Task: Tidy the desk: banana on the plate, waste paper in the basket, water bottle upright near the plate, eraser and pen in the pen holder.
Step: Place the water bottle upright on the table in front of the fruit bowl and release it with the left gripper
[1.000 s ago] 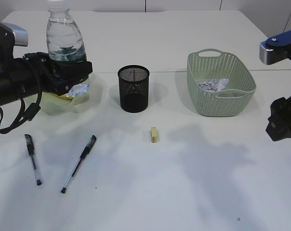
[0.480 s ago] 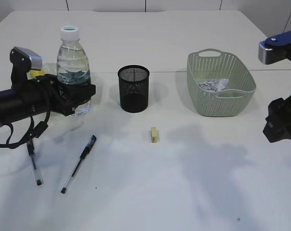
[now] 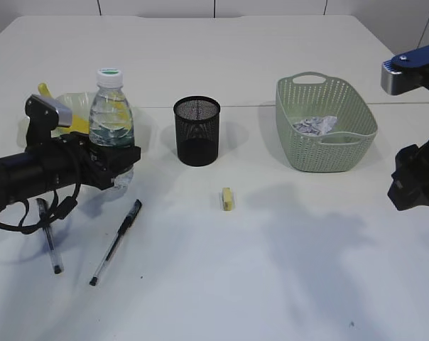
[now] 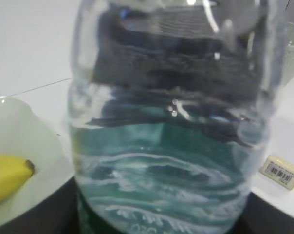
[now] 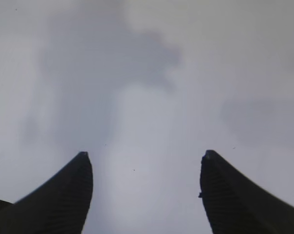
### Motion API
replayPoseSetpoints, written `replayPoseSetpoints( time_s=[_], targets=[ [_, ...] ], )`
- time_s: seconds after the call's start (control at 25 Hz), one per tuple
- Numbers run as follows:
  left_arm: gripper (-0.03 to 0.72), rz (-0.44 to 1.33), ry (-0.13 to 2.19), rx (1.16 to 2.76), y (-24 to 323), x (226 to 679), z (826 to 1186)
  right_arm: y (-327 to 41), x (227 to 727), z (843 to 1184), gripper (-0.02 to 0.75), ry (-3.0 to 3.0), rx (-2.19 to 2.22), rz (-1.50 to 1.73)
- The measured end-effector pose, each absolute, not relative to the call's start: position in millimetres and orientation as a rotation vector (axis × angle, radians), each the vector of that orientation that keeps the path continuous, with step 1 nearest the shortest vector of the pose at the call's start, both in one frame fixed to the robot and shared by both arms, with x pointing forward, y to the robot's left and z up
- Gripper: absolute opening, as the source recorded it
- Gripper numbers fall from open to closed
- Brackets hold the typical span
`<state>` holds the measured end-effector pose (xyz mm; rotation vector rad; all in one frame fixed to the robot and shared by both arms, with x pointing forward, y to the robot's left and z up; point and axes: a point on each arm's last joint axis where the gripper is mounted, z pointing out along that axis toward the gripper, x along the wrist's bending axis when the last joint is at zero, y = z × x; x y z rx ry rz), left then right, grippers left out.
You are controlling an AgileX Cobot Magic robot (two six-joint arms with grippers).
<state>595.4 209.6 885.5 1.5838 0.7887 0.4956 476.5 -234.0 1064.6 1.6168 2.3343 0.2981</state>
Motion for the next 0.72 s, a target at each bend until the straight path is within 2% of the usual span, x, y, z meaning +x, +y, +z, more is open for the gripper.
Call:
replayPoseSetpoints(
  time_s=[0.72],
  targets=[
    [0.398,0.489,0.839,1.630,212,596,854,-234,476,1065,0.515,2.334,1.617,0.298]
  ],
)
